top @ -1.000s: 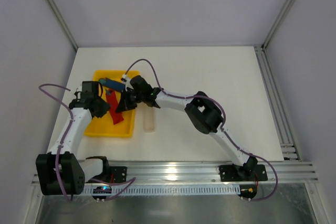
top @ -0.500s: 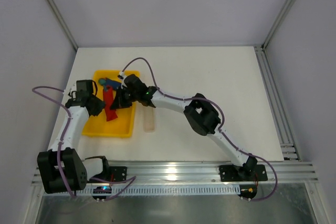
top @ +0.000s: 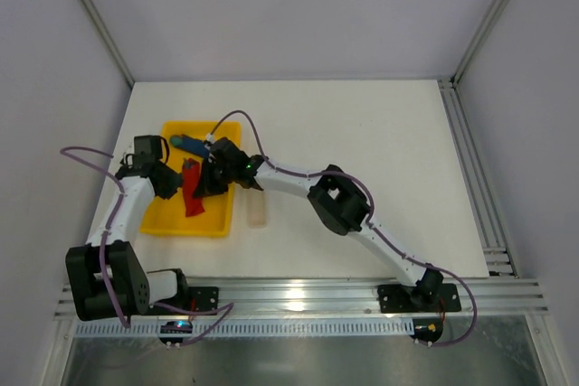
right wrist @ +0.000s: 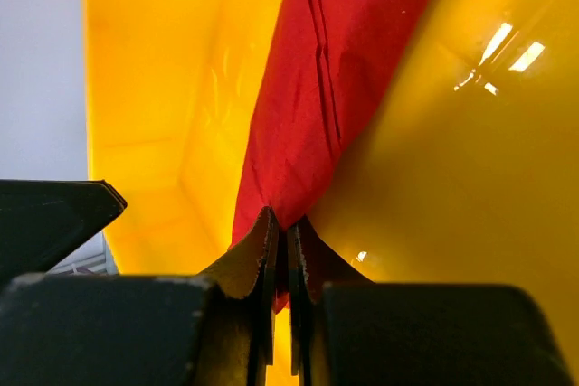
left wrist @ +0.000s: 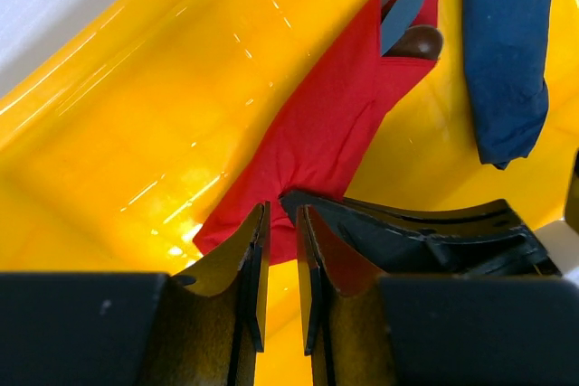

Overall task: Place the utensils on the paper napkin and roll it up
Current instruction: Place the utensils in the bin.

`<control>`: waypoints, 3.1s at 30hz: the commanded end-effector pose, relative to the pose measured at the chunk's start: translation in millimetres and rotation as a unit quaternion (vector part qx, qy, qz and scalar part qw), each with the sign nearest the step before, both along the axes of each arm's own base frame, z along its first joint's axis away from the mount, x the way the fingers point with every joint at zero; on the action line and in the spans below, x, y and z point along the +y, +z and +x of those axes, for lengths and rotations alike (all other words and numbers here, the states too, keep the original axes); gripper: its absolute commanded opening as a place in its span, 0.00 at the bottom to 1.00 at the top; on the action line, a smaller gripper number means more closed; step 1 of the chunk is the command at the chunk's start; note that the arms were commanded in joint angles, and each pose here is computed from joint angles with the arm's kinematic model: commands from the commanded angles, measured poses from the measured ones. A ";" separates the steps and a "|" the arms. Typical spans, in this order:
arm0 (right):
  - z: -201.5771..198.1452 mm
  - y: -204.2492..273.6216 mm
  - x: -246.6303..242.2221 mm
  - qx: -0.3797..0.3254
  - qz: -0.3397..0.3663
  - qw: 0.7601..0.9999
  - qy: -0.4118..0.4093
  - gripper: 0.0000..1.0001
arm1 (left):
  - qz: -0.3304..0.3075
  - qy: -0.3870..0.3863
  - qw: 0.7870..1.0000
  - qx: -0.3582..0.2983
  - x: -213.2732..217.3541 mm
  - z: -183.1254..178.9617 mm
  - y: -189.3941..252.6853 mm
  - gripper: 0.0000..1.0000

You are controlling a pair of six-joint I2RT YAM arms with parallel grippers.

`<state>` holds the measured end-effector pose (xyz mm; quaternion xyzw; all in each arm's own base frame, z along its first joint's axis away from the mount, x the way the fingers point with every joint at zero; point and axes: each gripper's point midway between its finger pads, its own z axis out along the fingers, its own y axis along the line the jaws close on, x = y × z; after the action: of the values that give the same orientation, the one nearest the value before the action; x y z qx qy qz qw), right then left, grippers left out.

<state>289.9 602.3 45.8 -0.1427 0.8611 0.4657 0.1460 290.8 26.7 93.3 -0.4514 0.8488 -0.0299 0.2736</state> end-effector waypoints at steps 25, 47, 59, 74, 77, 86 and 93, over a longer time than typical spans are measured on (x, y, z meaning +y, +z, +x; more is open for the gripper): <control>10.6 63.6 -11.9 -0.066 0.025 0.997 -0.038 0.41 | -0.025 -0.013 1.000 -0.001 -6.6 15.1 -9.9 0.22; 16.9 57.9 -28.0 -0.085 -0.004 0.994 -0.063 0.44 | -0.061 -0.023 0.998 0.009 -19.2 15.7 -29.5 0.23; 30.5 89.2 -56.3 -0.140 -0.048 0.984 -0.103 0.45 | -0.064 -0.024 0.997 0.021 -20.0 15.6 -39.2 0.23; 2.6 119.0 -30.7 -0.162 0.021 0.986 -0.043 0.43 | -0.086 -0.036 0.996 0.006 -29.1 21.5 -35.6 0.23; 1.8 113.2 -31.2 -0.165 0.016 0.985 -0.039 0.43 | -0.087 -0.040 0.995 0.005 -31.1 21.4 -35.4 0.24; -0.3 82.4 -28.4 -0.161 -0.022 0.987 -0.006 0.40 | -0.108 -0.054 0.993 0.012 -39.2 21.6 -45.5 0.26; 2.5 61.9 -27.0 -0.154 -0.038 0.987 -0.004 0.40 | -0.109 -0.055 0.992 0.017 -39.7 18.4 -48.8 0.26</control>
<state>286.1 569.5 101.3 -0.2047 0.8538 0.4026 0.2589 308.3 -9.0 44.3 -0.4376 0.8678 -0.1165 0.2043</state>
